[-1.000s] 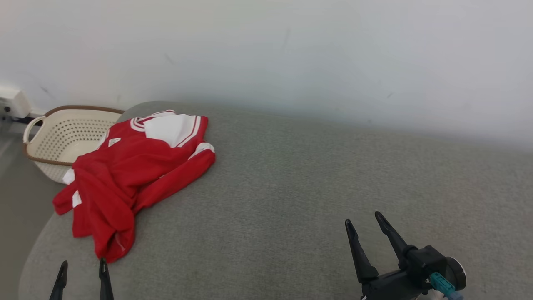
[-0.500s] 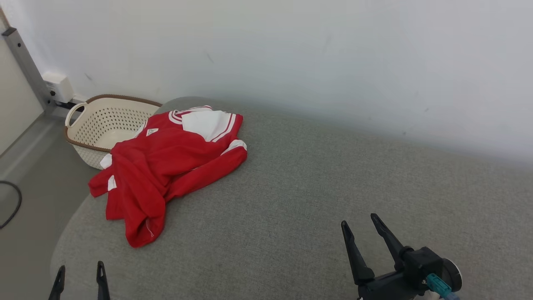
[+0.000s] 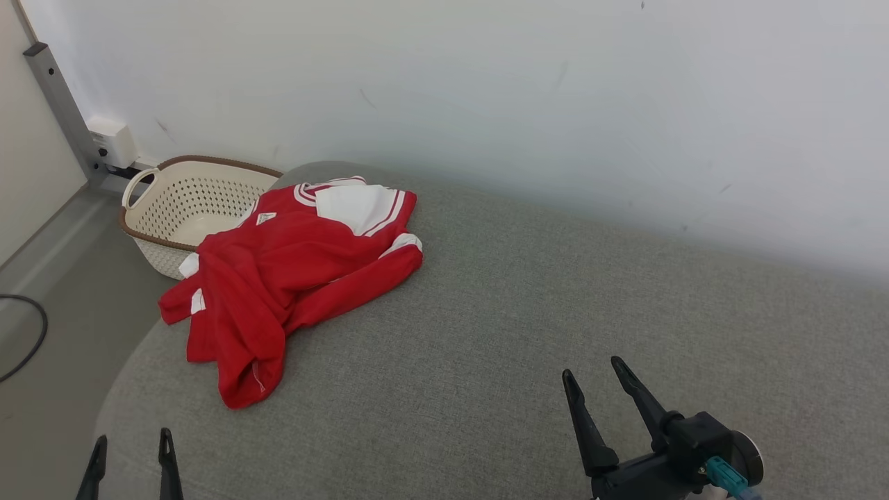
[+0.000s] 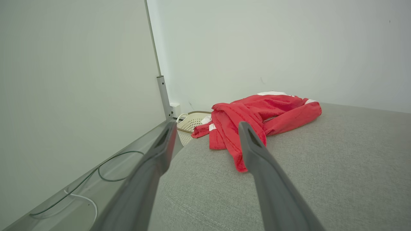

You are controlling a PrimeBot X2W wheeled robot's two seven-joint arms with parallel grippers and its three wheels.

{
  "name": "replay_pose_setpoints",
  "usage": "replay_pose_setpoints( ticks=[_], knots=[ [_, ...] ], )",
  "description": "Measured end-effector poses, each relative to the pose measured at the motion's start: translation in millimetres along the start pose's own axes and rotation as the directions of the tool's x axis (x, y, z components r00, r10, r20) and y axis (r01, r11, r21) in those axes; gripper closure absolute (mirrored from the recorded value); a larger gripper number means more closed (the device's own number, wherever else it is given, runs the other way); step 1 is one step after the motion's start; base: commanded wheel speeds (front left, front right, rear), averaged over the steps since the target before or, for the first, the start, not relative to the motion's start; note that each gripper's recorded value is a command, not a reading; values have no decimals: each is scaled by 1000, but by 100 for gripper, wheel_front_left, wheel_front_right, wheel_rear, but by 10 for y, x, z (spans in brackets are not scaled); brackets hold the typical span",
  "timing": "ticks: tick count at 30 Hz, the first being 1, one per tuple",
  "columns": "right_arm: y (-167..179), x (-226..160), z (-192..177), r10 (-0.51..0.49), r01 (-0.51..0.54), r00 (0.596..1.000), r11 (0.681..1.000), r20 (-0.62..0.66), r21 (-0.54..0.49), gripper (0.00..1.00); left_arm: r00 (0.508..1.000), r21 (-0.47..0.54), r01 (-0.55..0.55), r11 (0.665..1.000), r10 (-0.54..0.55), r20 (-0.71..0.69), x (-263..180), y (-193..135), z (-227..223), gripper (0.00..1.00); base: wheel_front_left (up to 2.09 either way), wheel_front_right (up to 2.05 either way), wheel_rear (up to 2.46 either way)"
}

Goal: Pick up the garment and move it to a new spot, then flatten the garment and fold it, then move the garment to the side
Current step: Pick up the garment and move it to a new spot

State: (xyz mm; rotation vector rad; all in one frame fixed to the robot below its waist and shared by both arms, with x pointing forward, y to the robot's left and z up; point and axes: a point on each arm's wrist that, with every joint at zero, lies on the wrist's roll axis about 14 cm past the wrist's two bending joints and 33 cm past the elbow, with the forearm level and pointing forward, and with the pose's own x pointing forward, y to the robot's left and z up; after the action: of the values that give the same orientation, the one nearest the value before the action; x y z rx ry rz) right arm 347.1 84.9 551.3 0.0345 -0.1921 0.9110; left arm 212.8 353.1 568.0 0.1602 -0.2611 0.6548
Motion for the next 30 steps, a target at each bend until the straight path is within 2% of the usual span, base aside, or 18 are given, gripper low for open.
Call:
replay_pose_setpoints(
  ticks=[8,17,25,28,30],
  knots=[
    [-24,1,-17,-2,2,1000,1000,-1,5,0,996,-20,50,999,-49,68,255,-90,200,0,0,0,0],
    [-143,19,-28,-21,21,1000,1000,5,15,0,970,-21,169,985,-162,182,798,-347,566,0,0,0,0],
    [-387,17,-32,-65,65,998,998,19,16,0,940,-2,276,961,-269,209,1356,-759,691,0,0,0,0],
    [-497,3,-33,-88,88,996,996,24,14,0,936,-45,309,950,-296,192,1550,-924,675,0,0,0,0],
    [-567,-13,-46,-102,102,995,995,23,12,0,929,-32,331,943,-320,185,1666,-1034,669,0,0,0,0]
  ],
)
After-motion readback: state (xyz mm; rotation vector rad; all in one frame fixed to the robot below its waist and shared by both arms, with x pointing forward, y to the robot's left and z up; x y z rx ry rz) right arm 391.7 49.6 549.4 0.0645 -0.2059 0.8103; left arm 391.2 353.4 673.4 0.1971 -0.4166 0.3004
